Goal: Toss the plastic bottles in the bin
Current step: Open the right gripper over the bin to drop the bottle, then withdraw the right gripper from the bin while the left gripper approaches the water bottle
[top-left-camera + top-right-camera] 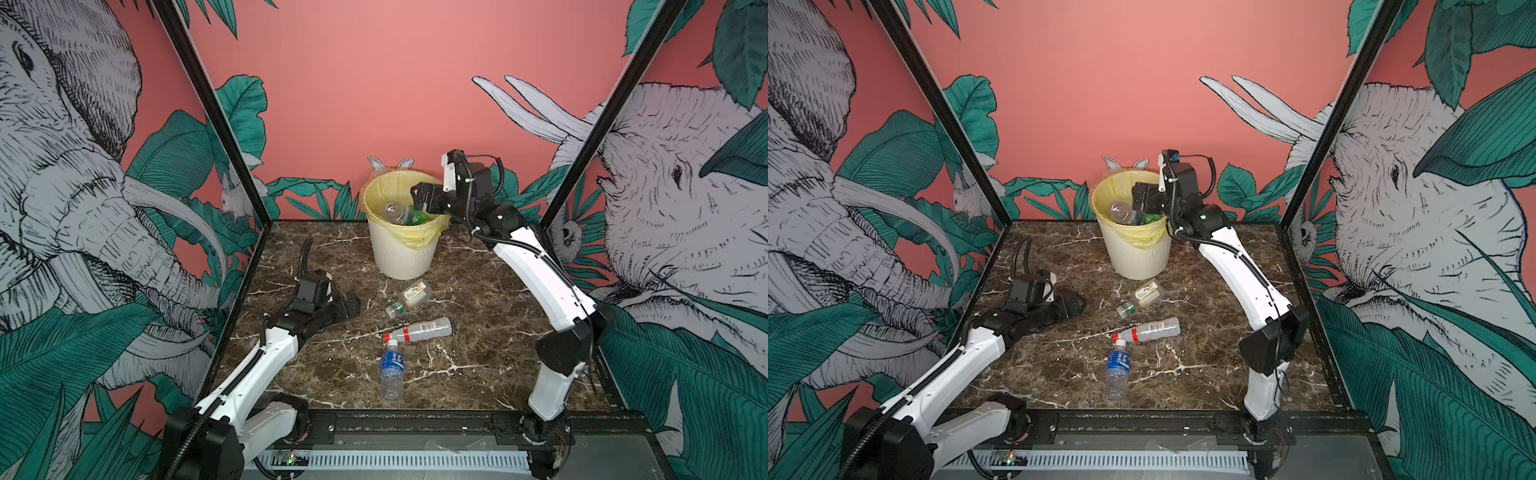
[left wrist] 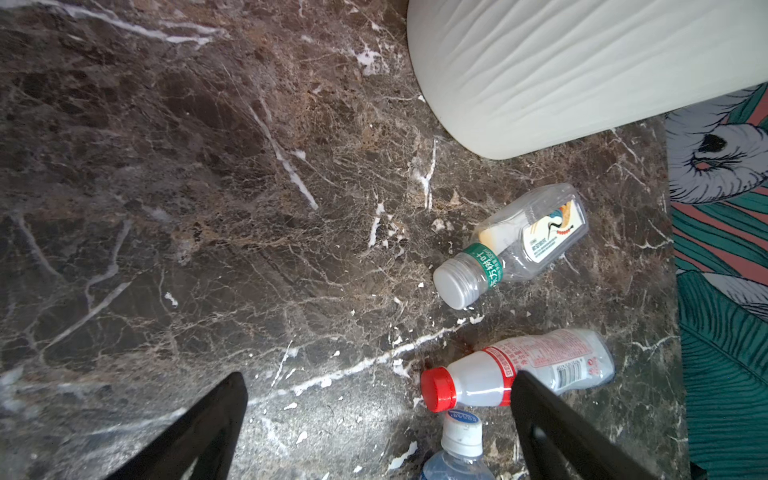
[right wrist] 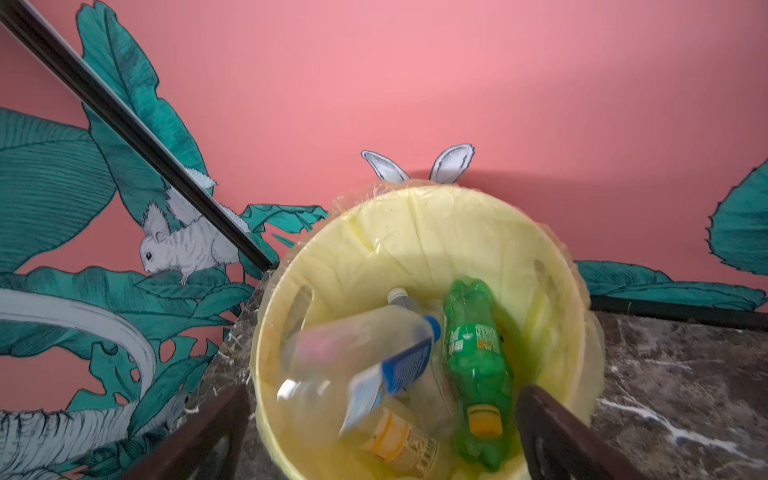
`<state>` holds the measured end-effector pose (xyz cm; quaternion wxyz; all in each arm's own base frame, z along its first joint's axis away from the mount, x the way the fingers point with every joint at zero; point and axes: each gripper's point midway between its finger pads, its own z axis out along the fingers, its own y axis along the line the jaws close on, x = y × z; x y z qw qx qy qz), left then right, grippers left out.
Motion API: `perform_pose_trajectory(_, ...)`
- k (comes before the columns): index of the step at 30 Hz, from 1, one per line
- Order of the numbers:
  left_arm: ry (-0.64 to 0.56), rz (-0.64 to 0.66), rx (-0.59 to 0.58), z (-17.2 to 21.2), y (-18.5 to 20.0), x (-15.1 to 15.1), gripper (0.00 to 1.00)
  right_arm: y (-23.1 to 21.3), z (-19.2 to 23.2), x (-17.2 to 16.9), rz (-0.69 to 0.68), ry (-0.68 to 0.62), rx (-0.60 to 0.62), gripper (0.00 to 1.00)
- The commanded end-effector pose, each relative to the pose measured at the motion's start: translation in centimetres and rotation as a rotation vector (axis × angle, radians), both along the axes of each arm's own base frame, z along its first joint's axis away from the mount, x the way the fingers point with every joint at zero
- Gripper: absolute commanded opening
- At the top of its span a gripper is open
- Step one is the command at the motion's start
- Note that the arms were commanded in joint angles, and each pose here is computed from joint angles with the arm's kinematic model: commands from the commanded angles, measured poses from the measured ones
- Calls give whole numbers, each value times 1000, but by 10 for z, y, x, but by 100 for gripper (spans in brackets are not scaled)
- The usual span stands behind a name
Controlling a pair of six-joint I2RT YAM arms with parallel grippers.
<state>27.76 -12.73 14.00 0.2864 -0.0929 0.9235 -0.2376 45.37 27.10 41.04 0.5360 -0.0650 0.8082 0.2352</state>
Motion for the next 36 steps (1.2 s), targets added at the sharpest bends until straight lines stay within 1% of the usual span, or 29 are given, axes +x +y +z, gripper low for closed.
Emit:
perform_pose_trajectory(1, -1, -9, -8, 6, 0, -2, 99, -22, 48, -28, -26, -152, 42, 99)
perform_pose_trajectory(2, 2, -13, -7, 5, -1, -1, 99, -29, 52, -37, -31, -164, 40, 99)
perform_pose_trajectory(5, 17, -21, 0, 2, -2, 0, 99, -40, 43, -52, -34, -164, 18, 99)
perform_pose_trajectory(11, 31, -34, -13, 3, -6, 1, 99, -53, 12, -70, -35, -118, -8, 99)
perform_pose_trajectory(16, 50, -26, -43, 0, -7, -6, 99, -61, -21, -79, -42, -73, -34, 99)
perform_pose_trajectory(28, 117, -7, -109, -9, -9, -29, 99, -79, -89, -100, -61, 45, -37, 99)
perform_pose_trajectory(36, 109, 6, -143, -9, -14, -43, 99, -90, -124, -117, -66, 109, -31, 99)
